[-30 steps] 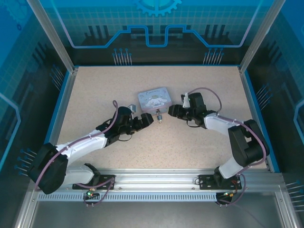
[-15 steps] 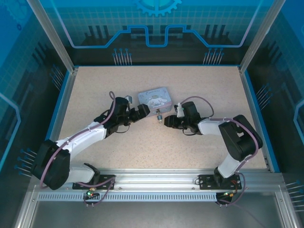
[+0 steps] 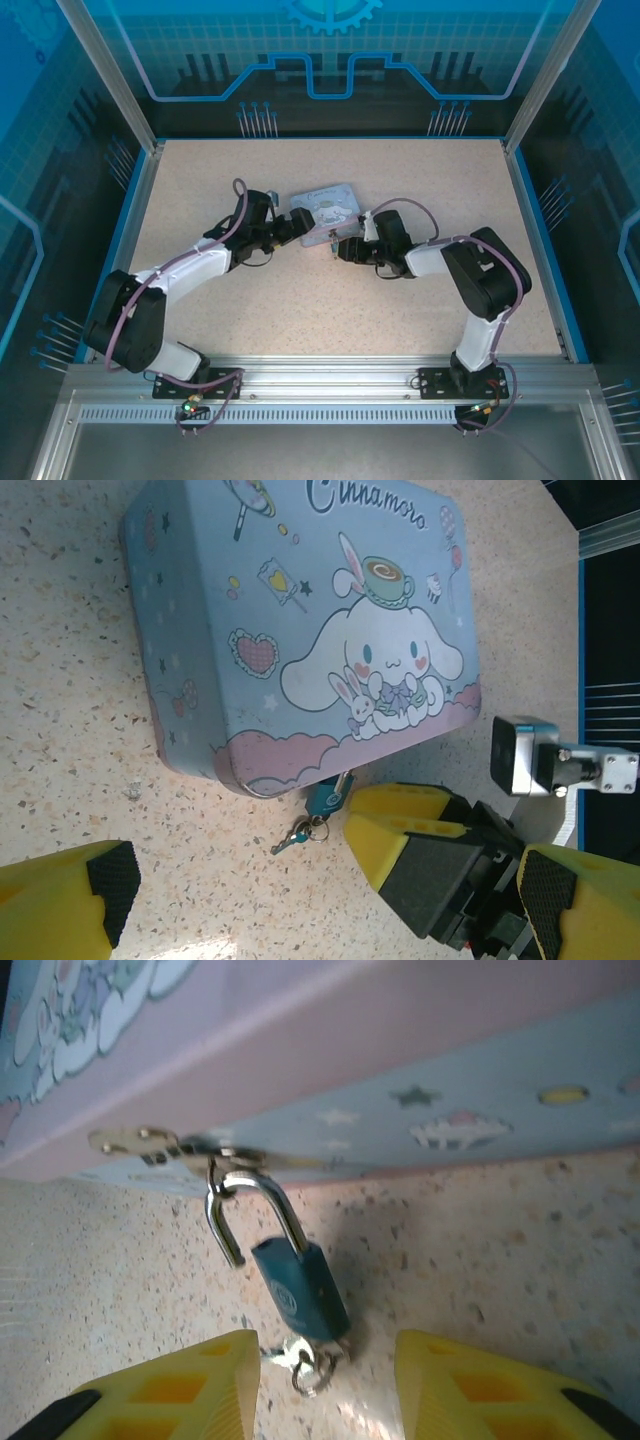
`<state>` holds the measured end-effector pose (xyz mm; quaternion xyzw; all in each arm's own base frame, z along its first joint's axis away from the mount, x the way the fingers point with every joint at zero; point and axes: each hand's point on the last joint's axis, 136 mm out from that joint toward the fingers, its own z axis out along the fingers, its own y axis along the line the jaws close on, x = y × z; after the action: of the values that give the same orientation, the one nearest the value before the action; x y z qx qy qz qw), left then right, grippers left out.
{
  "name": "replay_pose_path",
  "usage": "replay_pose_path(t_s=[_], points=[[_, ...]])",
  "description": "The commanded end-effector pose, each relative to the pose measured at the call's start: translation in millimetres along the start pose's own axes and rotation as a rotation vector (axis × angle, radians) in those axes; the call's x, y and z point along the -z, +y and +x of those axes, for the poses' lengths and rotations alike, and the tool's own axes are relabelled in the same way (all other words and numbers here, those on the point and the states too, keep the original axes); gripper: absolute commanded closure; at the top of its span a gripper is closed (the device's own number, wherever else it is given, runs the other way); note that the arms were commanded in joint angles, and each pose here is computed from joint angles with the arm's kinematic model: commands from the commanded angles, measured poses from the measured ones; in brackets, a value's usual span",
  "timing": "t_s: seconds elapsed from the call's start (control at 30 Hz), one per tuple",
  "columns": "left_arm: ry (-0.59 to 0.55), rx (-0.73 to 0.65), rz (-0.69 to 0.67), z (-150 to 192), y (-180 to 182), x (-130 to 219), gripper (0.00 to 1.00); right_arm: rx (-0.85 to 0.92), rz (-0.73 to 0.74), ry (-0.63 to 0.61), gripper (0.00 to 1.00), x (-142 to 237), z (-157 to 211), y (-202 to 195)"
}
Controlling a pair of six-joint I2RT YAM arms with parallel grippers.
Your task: Unlock a padlock with a key
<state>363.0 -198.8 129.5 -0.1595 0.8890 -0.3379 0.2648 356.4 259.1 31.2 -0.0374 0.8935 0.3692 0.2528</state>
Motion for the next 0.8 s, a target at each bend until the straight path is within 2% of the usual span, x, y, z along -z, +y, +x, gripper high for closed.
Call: replay_pose_path(t_s=[0.0, 0.13, 0.4, 0.5, 0.6, 0.77], points=[[0.001, -0.017, 0.028, -9, -10, -1, 0.01, 0.029, -0.043, -0.011, 0.59, -11, -8, 7], [0.0, -0.014, 0.034, -11, -12, -3, 0.01, 0.031, -0.073, -0.008, 0.63, -12, -7, 11], [0.002, -0.005, 0.046, -11, -14, -5, 0.01, 0.025, -0.078, 0.003, 0.8, -13, -1, 11], [0.002, -0.003, 0.045, -11, -14, -5, 0.01, 0.012, -0.069, 0.002, 0.8, -12, -1, 10], [0.003, -0.004, 0.045, -11, -13, -7, 0.01, 0.007, -0.05, 0.003, 0.71, -13, 1, 9], [0.011, 0.005, 0.054, -12, -14, -11, 0.01, 0.012, -0.031, 0.007, 0.69, -15, 5, 11]])
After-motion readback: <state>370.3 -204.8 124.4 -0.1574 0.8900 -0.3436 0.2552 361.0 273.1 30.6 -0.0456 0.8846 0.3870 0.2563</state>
